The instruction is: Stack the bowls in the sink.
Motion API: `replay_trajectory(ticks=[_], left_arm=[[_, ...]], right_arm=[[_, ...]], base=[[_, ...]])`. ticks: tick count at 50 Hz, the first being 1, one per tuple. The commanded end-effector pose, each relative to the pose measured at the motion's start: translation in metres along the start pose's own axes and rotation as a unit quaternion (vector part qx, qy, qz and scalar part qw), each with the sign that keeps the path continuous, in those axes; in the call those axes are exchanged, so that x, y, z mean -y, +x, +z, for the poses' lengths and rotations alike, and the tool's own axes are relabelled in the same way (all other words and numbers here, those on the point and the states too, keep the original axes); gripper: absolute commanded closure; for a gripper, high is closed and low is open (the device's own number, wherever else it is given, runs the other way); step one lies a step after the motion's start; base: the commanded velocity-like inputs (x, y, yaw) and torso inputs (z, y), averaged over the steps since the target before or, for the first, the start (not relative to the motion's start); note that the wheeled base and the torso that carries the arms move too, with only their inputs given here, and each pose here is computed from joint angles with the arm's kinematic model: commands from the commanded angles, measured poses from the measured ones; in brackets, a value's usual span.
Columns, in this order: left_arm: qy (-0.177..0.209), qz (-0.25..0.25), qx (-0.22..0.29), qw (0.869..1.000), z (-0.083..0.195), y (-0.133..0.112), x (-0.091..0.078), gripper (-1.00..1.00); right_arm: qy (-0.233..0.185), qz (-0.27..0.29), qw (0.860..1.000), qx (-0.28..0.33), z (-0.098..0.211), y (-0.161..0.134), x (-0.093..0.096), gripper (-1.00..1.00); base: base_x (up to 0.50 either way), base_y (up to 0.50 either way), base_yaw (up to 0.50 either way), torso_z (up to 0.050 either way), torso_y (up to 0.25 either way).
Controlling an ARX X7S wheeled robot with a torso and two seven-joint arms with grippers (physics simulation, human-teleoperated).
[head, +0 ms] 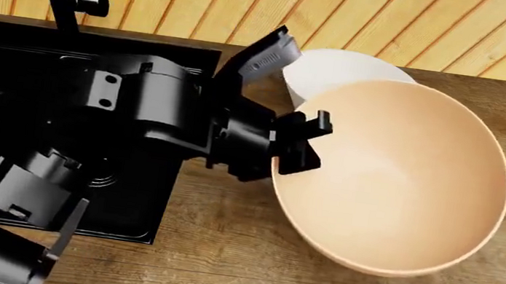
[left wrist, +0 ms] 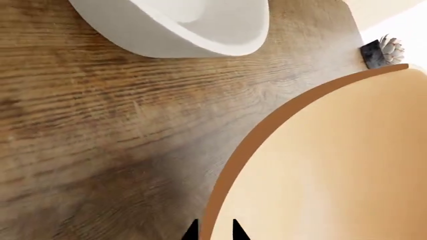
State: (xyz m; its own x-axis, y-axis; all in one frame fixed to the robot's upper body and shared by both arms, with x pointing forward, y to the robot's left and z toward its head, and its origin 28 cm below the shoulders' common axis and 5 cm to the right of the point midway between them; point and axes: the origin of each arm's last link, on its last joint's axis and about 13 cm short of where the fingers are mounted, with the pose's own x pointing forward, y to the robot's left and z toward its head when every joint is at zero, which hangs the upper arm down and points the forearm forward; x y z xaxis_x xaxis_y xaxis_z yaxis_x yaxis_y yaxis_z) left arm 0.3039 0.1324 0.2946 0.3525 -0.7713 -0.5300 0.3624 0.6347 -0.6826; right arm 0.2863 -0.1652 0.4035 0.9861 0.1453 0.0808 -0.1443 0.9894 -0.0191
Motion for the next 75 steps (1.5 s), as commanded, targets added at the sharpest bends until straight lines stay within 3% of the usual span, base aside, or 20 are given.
replay_trajectory(ticks=[1, 11, 20, 29, 33, 42, 56, 60, 66, 75], left_arm=[[0.010, -0.019, 0.010, 1.000, -0.006, -0.023, 0.010, 1.00], [0.006, 0.005, 0.036, 0.999, -0.008, -0.042, 0.007, 1.00], [0.005, 0.046, 0.091, 0.995, 0.000, -0.066, 0.003, 1.00], [0.003, 0.080, 0.153, 0.985, 0.004, -0.097, 0.008, 1.00], [-0.007, 0.078, 0.185, 0.980, 0.005, -0.104, 0.005, 1.00], [-0.040, 0.135, 0.221, 0.965, 0.003, -0.122, 0.001, 1.00], [-0.055, 0.141, 0.241, 0.959, 0.009, -0.137, 0.009, 1.00], [-0.059, 0.140, 0.239, 0.959, 0.008, -0.135, 0.007, 1.00], [-0.065, 0.142, 0.237, 0.959, 0.006, -0.134, 0.003, 1.00], [-0.064, 0.143, 0.237, 0.959, 0.007, -0.133, 0.003, 1.00]], right_arm=[[0.010, -0.002, 1.000, 0.011, 0.005, 0.002, 0.000, -1.00], [0.036, -0.019, 0.999, 0.010, 0.003, 0.011, 0.008, -1.00], [0.080, -0.050, 0.995, -0.006, -0.008, 0.021, 0.017, -1.00], [0.135, -0.076, 0.987, -0.038, -0.027, 0.040, 0.017, -1.00], [0.149, -0.086, 0.984, -0.047, -0.032, 0.047, 0.016, -1.00], [0.186, -0.127, 0.971, -0.080, -0.048, 0.060, 0.016, -1.00], [0.277, -0.186, 0.930, -0.154, -0.063, 0.072, 0.013, -1.00], [0.309, -0.189, 0.910, -0.203, -0.067, 0.076, 0.011, -1.00], [0.381, -0.207, 0.865, -0.254, -0.072, 0.080, 0.012, -1.00], [0.453, -0.180, 0.825, -0.286, -0.080, 0.086, 0.011, -1.00]], base=[[0.00, 0.00, 0.00, 0.000, 0.000], [0.00, 0.00, 0.00, 0.000, 0.000], [0.00, 0.00, 0.00, 0.000, 0.000], [0.00, 0.00, 0.00, 0.000, 0.000], [0.00, 0.00, 0.00, 0.000, 0.000], [0.00, 0.00, 0.00, 0.000, 0.001], [0.00, 0.00, 0.00, 0.000, 0.000], [0.00, 0.00, 0.00, 0.000, 0.000], [0.00, 0.00, 0.00, 0.000, 0.000], [0.00, 0.00, 0.00, 0.000, 0.000]])
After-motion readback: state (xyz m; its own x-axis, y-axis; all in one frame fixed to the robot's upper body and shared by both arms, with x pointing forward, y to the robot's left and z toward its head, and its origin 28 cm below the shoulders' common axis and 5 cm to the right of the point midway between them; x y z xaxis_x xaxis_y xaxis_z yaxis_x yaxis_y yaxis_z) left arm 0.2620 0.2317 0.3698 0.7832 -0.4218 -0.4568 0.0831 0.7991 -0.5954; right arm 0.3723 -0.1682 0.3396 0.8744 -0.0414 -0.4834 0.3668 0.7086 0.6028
